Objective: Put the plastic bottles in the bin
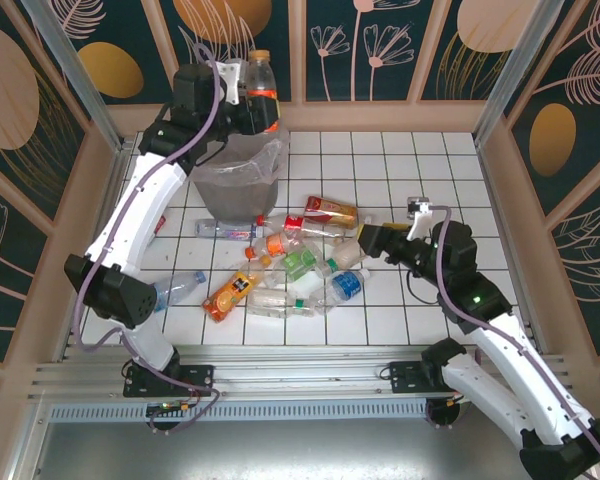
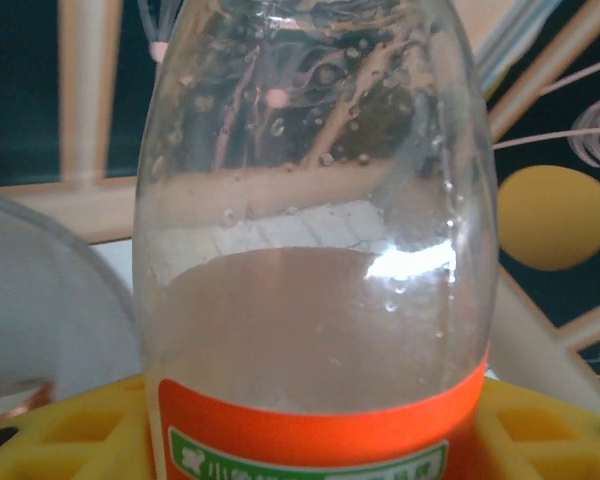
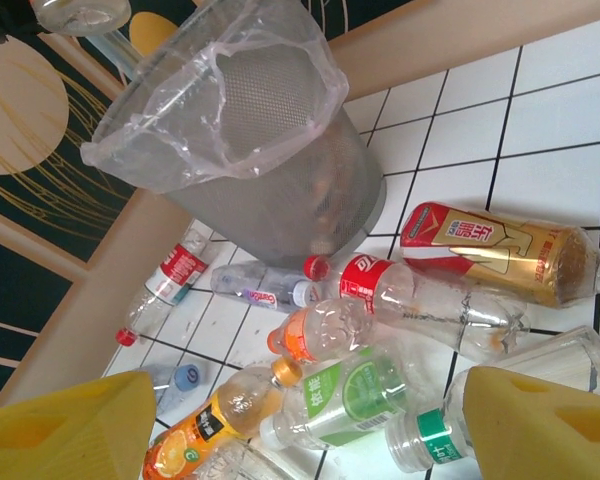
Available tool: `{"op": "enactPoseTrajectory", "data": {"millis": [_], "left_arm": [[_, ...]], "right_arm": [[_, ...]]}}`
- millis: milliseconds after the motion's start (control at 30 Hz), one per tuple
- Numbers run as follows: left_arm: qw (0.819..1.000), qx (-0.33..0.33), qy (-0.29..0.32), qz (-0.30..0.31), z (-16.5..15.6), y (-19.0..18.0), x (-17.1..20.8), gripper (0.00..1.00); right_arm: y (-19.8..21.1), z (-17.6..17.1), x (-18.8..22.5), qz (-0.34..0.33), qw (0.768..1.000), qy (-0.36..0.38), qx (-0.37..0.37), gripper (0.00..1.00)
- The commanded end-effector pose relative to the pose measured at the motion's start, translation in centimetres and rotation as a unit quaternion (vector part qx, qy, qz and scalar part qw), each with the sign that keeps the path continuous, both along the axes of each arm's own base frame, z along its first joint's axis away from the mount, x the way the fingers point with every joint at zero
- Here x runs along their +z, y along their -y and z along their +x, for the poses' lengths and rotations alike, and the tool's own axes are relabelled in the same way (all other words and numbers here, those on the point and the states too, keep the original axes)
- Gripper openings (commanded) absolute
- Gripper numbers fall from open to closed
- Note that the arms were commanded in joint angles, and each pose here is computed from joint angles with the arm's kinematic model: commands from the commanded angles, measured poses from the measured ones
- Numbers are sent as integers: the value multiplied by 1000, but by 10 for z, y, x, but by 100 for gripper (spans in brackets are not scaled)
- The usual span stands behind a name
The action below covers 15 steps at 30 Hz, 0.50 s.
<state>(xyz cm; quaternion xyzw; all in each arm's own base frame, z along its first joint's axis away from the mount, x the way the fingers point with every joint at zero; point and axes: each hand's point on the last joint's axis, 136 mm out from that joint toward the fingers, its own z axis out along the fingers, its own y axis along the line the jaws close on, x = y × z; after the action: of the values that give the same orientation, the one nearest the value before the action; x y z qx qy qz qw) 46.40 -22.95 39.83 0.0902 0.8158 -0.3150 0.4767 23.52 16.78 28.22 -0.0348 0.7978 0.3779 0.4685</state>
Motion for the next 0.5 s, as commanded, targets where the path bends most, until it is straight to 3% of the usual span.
{"op": "enactPoseTrajectory", "data": {"millis": [0, 467], "left_arm": [[1000, 17, -11, 23, 16, -21, -14, 57], [990, 59, -77, 102, 60, -59, -97, 58]], "right_arm": [[-5, 3, 5, 12, 1000, 12, 7, 81], [-12, 6, -17, 8, 1000, -20, 13, 81]]}}
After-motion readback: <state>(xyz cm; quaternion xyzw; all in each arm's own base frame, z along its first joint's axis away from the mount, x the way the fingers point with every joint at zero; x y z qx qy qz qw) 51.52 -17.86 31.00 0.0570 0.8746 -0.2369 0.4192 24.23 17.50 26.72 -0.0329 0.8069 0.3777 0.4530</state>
